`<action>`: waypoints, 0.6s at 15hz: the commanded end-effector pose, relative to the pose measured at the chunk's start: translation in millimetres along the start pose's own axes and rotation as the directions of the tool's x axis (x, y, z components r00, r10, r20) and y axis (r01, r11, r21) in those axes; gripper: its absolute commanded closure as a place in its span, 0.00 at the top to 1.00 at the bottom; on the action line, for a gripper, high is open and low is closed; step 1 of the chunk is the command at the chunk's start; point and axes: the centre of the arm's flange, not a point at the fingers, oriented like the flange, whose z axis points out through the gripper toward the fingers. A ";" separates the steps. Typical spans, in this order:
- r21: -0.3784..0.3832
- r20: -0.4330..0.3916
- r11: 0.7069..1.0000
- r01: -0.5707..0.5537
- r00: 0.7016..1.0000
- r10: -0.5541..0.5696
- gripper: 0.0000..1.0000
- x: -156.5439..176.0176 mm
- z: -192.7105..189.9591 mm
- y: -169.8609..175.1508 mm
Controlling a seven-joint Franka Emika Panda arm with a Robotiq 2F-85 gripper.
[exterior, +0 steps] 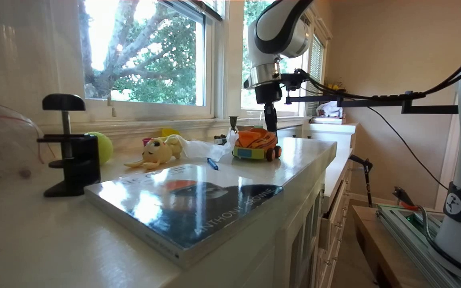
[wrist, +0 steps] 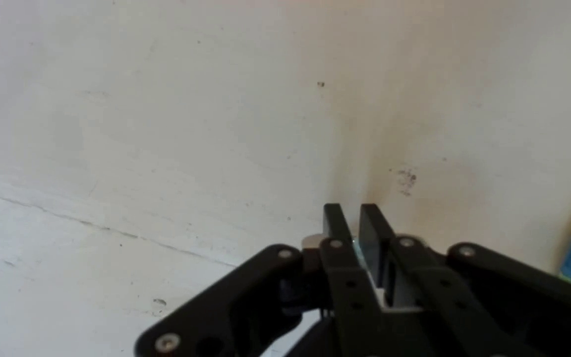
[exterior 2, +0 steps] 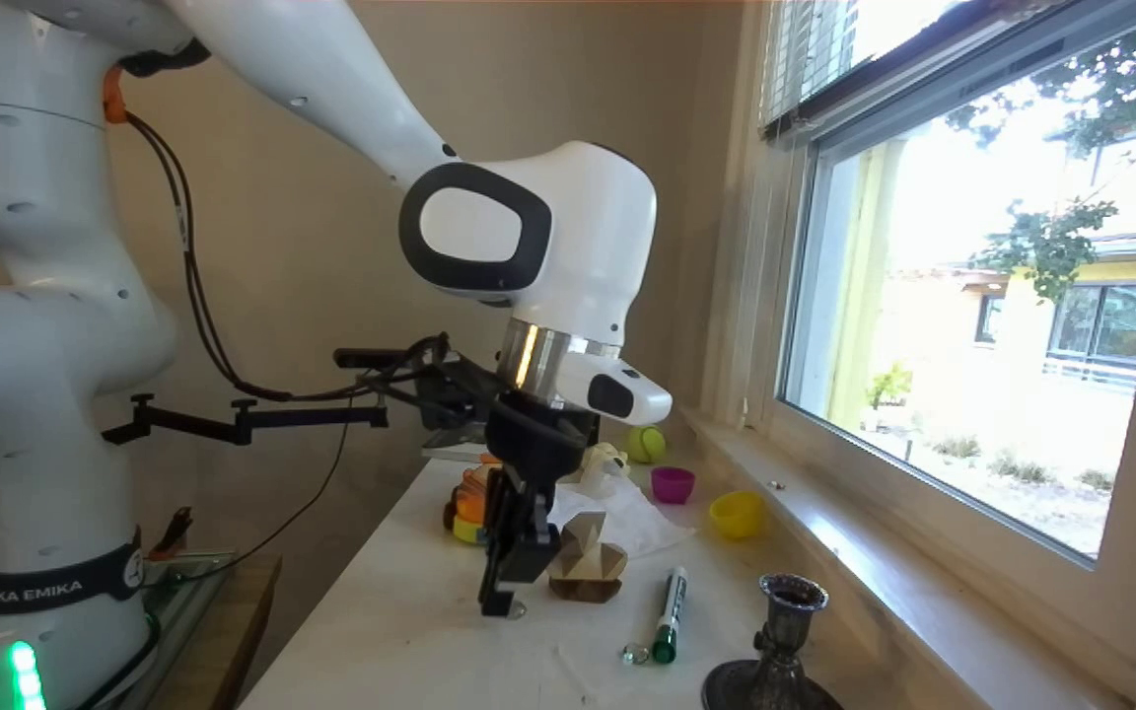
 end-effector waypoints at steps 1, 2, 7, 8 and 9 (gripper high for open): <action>-0.025 0.019 1.000 -0.011 1.000 0.011 0.22 -2.8 -4.8 1.8; -0.025 0.019 1.000 -0.012 1.000 0.013 0.30 -2.6 -4.9 1.9; -0.030 0.007 1.000 -0.005 1.000 0.006 0.58 -2.0 -4.9 2.1; -0.034 0.003 0.999 -0.002 1.000 0.002 0.64 -2.3 -4.9 2.2; -0.035 0.000 0.999 0.002 1.000 -0.002 0.72 -2.8 -4.9 2.3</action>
